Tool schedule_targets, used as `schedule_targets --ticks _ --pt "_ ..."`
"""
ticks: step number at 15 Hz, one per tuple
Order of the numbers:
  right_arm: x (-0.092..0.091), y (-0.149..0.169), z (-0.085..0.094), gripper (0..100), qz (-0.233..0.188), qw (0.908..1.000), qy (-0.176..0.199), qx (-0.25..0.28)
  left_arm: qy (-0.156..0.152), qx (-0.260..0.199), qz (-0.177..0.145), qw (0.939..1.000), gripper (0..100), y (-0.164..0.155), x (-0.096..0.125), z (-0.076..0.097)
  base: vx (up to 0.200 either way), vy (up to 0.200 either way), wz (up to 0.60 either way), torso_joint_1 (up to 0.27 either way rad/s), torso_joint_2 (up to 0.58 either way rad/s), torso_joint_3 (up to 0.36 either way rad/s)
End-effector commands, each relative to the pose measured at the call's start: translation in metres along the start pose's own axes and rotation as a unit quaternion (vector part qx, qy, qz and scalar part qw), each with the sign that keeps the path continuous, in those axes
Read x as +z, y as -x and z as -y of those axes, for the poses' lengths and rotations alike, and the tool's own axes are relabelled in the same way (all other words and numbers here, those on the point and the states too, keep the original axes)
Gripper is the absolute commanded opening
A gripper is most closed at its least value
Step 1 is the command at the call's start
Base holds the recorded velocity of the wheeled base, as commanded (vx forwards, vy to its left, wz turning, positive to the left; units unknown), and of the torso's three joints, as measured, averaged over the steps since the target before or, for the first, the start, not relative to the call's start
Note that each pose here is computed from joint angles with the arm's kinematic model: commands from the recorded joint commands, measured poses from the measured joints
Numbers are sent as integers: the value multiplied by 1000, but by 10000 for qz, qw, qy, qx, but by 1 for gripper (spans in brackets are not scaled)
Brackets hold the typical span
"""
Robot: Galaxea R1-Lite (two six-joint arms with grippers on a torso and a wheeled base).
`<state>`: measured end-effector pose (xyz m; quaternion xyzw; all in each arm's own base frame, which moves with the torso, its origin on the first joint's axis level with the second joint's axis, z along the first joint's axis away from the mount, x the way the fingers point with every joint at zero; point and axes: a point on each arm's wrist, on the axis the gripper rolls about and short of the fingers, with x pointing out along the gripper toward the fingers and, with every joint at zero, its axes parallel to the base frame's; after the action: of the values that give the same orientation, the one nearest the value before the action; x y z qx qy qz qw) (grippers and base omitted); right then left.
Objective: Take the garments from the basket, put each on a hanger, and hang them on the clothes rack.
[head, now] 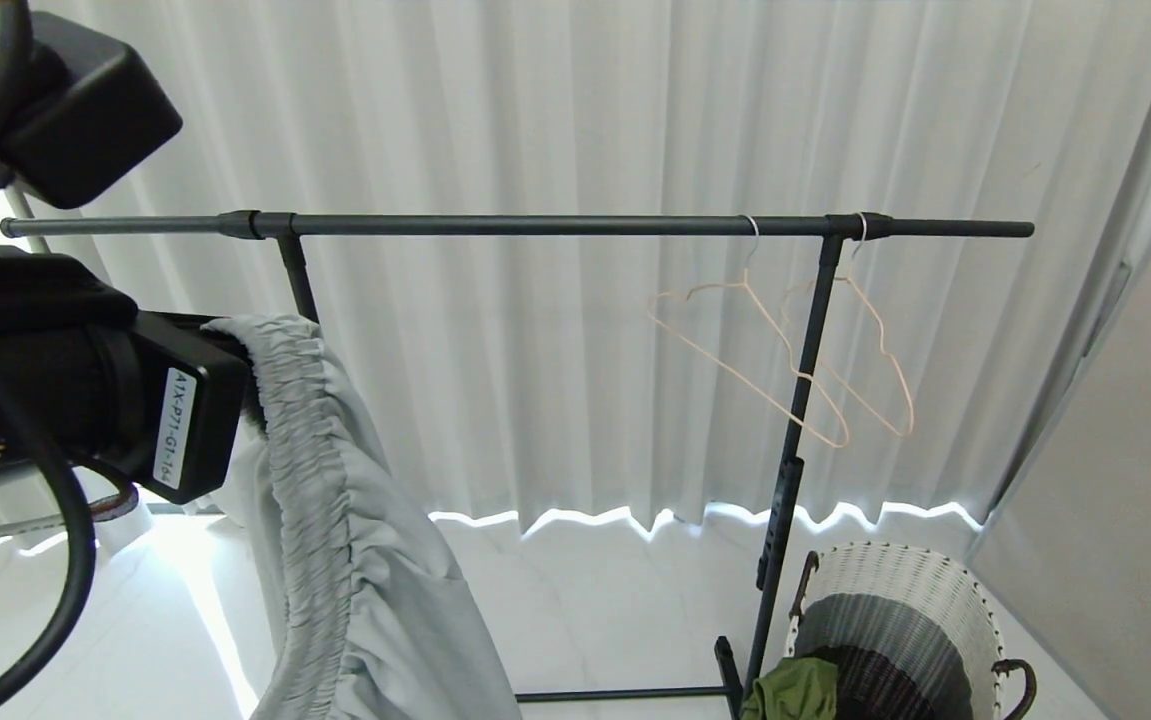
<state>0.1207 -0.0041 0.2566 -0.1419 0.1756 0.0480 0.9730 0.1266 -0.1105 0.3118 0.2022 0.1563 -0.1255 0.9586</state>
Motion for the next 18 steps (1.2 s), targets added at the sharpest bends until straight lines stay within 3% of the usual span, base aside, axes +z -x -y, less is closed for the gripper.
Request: schedule_targets --ticks 1,4,13,16,18 --pt "0 -4 0 100 10 10000 -8 59 22 2 14 10000 0 1 0 0 0 0 0 41 -85 -46" --pt "3 -8 1 100 169 9998 -40 129 50 7 46 10000 0 3 0 -2 200 0 0 15 -32 -17" --pt "8 -26 4 100 -20 9995 -239 229 -1 0 1 10000 0 2 -3 -1 200 0 0 6 -1 0" --pt "15 -39 6 100 -126 9990 -304 312 -1 2 14 10000 0 4 -3 -2 200 0 0 1 -2 1" --pt "25 -48 2 100 -152 9979 -364 521 -33 -4 -25 10000 0 3 -6 -1 0 0 0 0 0 0"
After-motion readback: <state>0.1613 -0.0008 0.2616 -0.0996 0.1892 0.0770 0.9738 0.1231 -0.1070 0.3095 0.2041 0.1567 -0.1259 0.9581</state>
